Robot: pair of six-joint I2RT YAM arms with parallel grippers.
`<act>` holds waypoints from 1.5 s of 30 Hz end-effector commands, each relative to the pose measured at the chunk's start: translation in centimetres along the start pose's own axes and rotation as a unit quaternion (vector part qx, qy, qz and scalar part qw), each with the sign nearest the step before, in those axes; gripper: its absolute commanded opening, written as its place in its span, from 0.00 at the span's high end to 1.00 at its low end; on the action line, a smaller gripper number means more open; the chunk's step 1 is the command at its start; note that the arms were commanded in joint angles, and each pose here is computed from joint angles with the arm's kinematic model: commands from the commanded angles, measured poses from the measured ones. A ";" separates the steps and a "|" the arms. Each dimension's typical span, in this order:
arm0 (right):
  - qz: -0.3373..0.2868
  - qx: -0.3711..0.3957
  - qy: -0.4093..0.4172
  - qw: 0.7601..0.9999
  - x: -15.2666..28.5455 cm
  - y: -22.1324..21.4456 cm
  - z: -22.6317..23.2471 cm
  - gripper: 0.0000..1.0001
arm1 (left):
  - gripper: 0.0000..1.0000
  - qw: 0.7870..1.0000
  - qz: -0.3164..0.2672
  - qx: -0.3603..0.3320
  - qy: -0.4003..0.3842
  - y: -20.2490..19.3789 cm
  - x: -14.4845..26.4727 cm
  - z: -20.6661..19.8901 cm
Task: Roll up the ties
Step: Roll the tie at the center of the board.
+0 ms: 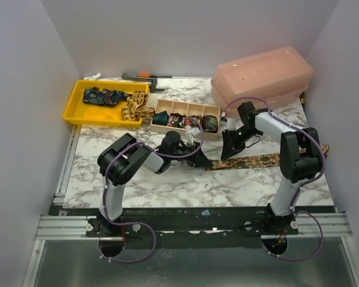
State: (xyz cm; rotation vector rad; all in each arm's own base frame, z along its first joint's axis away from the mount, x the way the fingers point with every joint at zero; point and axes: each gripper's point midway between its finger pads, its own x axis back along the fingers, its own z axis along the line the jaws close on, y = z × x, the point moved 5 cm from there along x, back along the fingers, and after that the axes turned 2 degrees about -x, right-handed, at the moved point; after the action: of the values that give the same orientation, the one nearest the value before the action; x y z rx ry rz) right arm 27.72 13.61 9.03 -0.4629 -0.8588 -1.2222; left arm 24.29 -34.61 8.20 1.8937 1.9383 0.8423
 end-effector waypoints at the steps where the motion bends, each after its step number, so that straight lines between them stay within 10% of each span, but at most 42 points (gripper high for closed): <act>1: 0.001 0.005 -0.043 0.999 2.5 -1.1 0.1 0.73 | 0.59 1.000 -0.023 -0.007 0.021 0.3 2.0 -0.2; 19: 0.010 -0.057 -0.074 0.996 -0.1 -2.2 -3.8 0.60 | 0.41 0.993 0.025 0.030 0.113 -1.9 2.1 3.5; 30: 0.010 -0.058 -0.065 0.996 -0.5 -1.9 -3.9 0.75 | 0.67 0.997 -0.002 -0.005 0.072 0.1 0.8 0.8; 45: 0.010 -0.054 -0.042 0.998 -0.6 -1.7 -3.4 0.93 | 0.71 0.999 0.002 -0.022 0.045 1.6 -2.5 -0.9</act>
State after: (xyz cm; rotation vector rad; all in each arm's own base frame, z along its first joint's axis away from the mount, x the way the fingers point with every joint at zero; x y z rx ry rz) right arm 26.55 10.33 6.21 -0.6621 -0.8843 -1.2264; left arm 24.65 -36.00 8.98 1.8875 1.9531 0.9868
